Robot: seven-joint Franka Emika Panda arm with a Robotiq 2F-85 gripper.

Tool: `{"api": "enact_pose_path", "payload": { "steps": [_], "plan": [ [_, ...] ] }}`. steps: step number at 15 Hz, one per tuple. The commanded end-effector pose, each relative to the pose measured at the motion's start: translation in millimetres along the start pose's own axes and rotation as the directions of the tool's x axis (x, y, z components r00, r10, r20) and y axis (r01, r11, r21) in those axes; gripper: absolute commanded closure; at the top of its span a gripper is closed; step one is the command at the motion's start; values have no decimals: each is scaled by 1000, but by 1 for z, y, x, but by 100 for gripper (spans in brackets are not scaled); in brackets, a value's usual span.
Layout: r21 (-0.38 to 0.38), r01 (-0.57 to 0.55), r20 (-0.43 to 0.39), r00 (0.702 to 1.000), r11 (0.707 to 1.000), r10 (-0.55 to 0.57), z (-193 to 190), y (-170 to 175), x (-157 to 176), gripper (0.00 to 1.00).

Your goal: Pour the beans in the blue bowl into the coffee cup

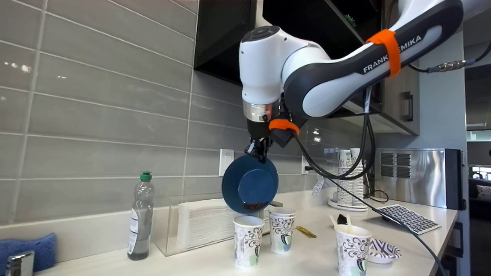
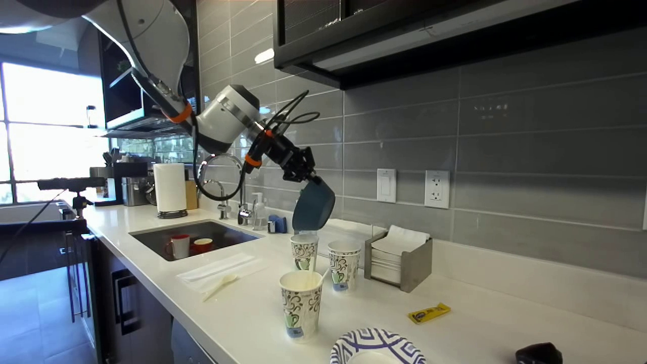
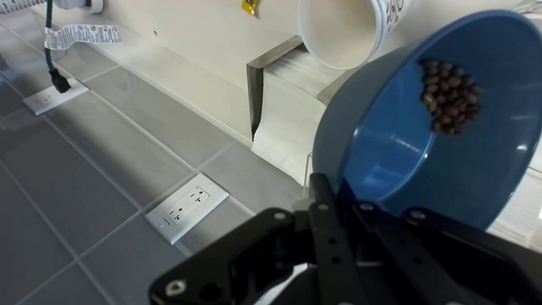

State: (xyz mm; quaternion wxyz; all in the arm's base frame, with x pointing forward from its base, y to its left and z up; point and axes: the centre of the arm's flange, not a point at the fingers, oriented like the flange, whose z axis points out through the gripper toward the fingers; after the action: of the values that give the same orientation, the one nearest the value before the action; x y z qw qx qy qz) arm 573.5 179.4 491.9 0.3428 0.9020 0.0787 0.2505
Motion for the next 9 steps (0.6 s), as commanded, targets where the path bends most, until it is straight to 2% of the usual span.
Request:
{"api": "enact_pose_path", "payload": {
  "steps": [1, 9],
  "plan": [
    [-52, 33, -33, 999, 998, -34, -4, -10, 7, 99],
    [-110, 81, -31, 996, 991, -84, 0, -19, 6, 99]
  ]
}}
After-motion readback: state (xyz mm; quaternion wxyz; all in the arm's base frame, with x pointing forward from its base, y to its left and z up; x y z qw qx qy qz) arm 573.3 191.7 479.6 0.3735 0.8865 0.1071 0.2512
